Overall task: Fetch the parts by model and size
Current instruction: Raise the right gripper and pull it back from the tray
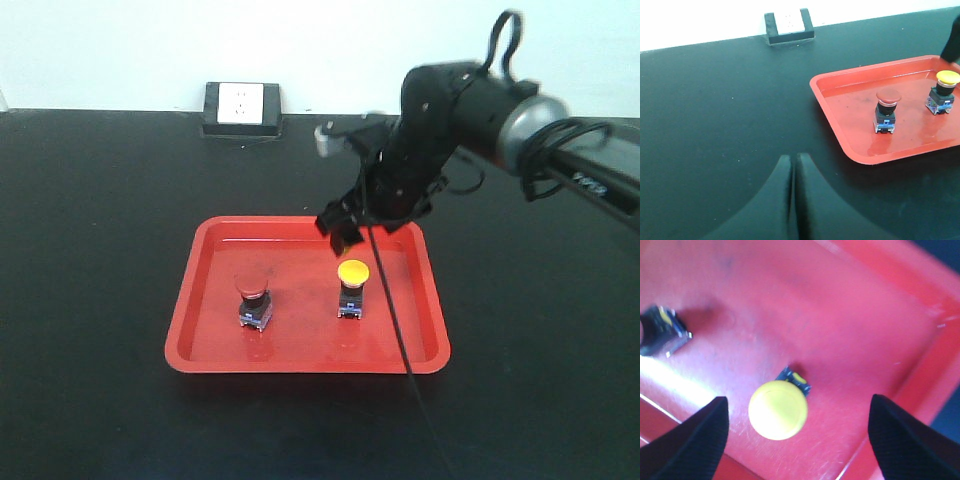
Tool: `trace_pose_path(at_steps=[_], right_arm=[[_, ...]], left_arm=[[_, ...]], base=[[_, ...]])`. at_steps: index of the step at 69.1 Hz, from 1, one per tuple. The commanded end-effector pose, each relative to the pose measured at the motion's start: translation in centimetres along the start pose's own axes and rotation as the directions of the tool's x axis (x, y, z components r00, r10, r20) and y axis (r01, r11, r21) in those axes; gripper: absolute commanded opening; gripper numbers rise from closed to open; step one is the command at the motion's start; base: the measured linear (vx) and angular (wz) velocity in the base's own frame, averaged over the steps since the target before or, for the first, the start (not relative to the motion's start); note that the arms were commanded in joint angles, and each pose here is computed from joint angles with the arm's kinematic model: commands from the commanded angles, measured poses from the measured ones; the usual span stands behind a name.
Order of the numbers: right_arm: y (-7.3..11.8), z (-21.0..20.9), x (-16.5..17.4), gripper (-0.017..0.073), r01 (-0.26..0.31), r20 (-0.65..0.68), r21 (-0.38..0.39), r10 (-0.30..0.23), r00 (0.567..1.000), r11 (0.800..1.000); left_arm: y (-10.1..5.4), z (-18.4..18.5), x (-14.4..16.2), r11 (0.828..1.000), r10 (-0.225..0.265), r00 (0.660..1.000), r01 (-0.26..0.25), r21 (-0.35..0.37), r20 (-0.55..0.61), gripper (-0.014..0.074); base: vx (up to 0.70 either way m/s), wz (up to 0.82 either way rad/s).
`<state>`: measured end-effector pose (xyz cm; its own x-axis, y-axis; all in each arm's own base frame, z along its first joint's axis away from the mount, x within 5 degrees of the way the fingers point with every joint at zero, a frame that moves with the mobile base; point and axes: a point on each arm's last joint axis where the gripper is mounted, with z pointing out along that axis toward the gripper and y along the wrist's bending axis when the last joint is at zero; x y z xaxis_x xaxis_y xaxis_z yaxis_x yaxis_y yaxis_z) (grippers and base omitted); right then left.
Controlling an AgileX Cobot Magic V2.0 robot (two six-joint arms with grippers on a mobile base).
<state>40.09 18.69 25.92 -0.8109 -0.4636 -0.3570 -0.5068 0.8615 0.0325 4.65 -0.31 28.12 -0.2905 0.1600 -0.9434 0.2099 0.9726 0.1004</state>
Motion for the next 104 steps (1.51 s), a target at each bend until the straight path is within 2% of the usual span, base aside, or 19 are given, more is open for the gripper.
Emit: trace_pose_path(at_steps=[1, 10, 26, 46, 66, 76, 85, 104], right_arm=[[-0.1, -5.3, -0.9, 0.0502, -0.022, 0.178, 0.032, 0.016, 0.984, 0.999], [0.0, -7.0, 0.1, 0.0433, -0.043, 0.267, 0.052, 0.028, 0.963, 0.998], [0.3, -9.2, 4.6, 0.0286, -0.03, 0.395, 0.099, -0.012, 0.919, 0.995], [1.1, -12.0, 11.5, -0.0017, -0.033, 0.575, 0.119, -0.042, 0.817, 0.992], [1.9, -13.2, 19.3, -0.0009, -0.04, 0.667, 0.124, -0.054, 0.743, 0.992], [2.3, -14.1, 22.8, -0.0009, -0.043, 0.721, 0.129, -0.063, 0.69, 0.991], [2.6, -14.5, 25.5, -0.0009, -0.047, 0.758, 0.131, -0.069, 0.649, 0.99], [3.0, -14.3, 29.7, -0.0009, -0.054, 0.802, 0.128, -0.071, 0.594, 0.99]], left_arm=[[0.0, -0.2, -1.2, 1.0, -0.001, 0.997, 0.001, 0.003, 0.079, -0.0006], [0.0, -0.2, -1.2, 1.0, -0.001, 0.997, 0.001, 0.003, 0.079, -0.0006], [0.0, -0.2, -1.2, 1.0, -0.001, 0.997, 0.001, 0.003, 0.079, -0.0006], [0.0, -0.2, -1.3, 1.0, -0.001, 0.997, 0.001, 0.003, 0.08, -0.0006], [0.0, -0.2, -1.3, 1.0, -0.001, 0.996, 0.001, 0.004, 0.089, -0.0006], [0.0, -0.2, -1.4, 1.0, -0.001, 0.996, 0.001, 0.004, 0.093, -0.0006], [0.0, -0.2, -1.5, 1.0, -0.001, 0.994, 0.0, 0.006, 0.109, -0.0006], [0.0, -0.2, -1.7, 1.0, -0.001, 0.991, 0.0, 0.008, 0.131, -0.0006]], base=[[0.0, 0.0], [0.0, 0.0], [0.0, 0.0], [0.0, 0.0], [0.0, 0.0], [0.0, 0.0], [0.0, 0.0], [0.0, 0.0]])
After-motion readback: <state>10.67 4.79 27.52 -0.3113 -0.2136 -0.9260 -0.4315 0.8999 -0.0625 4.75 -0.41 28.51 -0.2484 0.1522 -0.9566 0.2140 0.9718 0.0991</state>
